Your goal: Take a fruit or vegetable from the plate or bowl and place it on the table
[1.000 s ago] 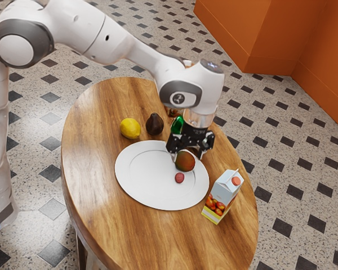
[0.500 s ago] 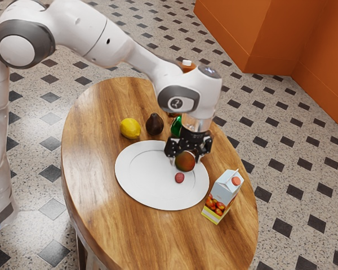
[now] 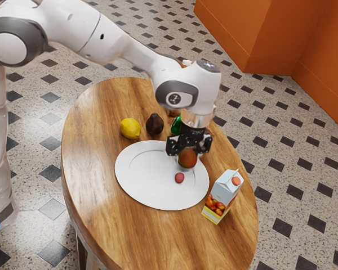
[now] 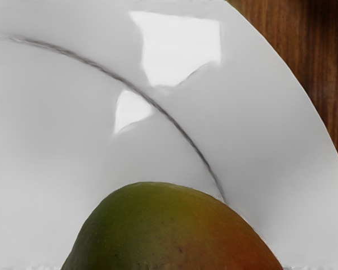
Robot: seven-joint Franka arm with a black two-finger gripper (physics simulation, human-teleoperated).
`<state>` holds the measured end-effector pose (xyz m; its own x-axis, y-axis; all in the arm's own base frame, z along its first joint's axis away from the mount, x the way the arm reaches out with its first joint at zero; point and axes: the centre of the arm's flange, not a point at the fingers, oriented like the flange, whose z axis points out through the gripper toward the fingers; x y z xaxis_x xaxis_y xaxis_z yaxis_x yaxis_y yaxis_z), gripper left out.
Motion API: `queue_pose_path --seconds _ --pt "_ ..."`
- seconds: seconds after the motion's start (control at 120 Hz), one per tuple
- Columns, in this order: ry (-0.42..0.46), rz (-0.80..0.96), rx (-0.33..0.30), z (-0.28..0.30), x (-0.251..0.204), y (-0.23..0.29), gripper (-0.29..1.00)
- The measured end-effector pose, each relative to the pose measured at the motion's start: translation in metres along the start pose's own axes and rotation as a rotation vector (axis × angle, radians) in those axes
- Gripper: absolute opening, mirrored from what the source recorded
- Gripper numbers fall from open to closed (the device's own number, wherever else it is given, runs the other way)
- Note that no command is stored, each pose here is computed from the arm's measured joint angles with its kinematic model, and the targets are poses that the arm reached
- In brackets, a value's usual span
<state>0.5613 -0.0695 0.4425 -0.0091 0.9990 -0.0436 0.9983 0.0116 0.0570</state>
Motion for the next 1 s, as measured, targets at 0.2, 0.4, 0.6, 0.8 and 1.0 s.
queue_pose_path --seconds 0.2,0.4,0.6,0.8,1.0 --pt "0.001 0.01 -0.035 -0.038 0.001 -0.031 0.35" --pt "0.021 0.112 -0.06 -0.061 -0.049 -0.102 0.35" --pt "0.032 0.21 -0.062 -0.065 -0.101 -0.134 0.35" --pt "0.024 0.266 -0.05 -0.06 -0.131 -0.144 0.35" --pt "0.012 0.329 -0.05 -0.058 -0.165 -0.15 0.35"
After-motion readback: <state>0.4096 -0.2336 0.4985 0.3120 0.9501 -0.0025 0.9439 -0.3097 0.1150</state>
